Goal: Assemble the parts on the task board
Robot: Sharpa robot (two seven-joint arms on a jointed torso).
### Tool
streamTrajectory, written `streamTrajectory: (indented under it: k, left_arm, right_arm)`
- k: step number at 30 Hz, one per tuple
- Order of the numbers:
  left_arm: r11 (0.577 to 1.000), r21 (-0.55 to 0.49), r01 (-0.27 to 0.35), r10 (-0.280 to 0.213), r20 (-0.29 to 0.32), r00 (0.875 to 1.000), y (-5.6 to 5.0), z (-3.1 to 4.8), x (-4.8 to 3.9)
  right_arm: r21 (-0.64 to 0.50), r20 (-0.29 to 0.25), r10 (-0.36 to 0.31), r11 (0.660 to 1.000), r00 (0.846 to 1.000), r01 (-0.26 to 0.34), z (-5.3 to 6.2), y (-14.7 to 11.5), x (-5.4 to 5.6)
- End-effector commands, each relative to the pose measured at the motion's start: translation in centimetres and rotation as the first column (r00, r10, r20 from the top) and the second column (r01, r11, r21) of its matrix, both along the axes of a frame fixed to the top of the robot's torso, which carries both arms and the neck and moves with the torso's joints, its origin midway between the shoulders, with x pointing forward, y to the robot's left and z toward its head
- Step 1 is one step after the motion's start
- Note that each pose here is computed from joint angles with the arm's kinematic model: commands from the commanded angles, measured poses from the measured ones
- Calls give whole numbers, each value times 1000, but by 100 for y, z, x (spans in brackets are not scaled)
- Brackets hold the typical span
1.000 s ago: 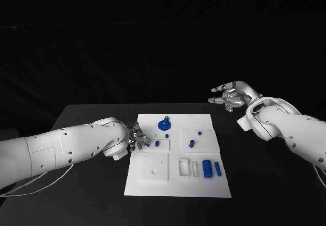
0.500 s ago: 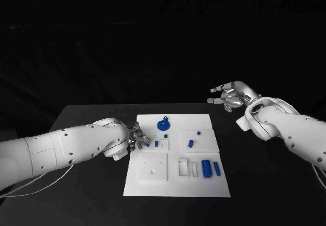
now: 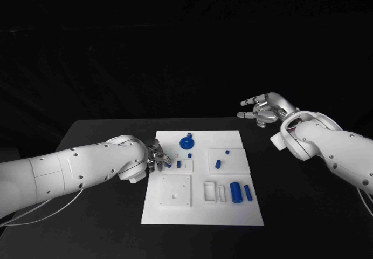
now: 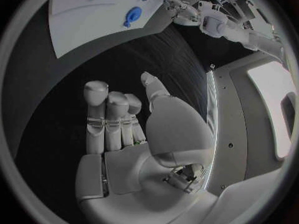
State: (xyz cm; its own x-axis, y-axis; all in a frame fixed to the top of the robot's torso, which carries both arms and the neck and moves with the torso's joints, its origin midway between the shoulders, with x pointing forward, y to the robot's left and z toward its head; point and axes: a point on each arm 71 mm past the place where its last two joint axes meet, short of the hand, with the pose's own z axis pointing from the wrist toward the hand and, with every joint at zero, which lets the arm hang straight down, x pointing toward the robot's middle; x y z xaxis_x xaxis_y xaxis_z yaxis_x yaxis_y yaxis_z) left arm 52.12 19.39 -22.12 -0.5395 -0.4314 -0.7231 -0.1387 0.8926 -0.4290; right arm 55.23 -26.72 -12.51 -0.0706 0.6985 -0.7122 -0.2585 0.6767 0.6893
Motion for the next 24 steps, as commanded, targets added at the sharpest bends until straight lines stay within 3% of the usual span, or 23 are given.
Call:
streamTrajectory:
  k: [1, 13, 24]
  left_arm:
    - [1000, 12, 18, -18, -11, 1000, -23, -34, -23]
    - [992, 103, 70, -66, -43, 997, -21, -77, -29]
    - [988, 136, 73, -66, -54, 996, 17, -107, -15]
  right_arm:
    - [-1, -7, 13, 1000, 1000, -13, -5, 12, -4]
    - [-2, -11, 14, 1000, 1000, -14, -10, 10, -4]
    - [-3, -14, 15, 1000, 1000, -15, -15, 10, -3]
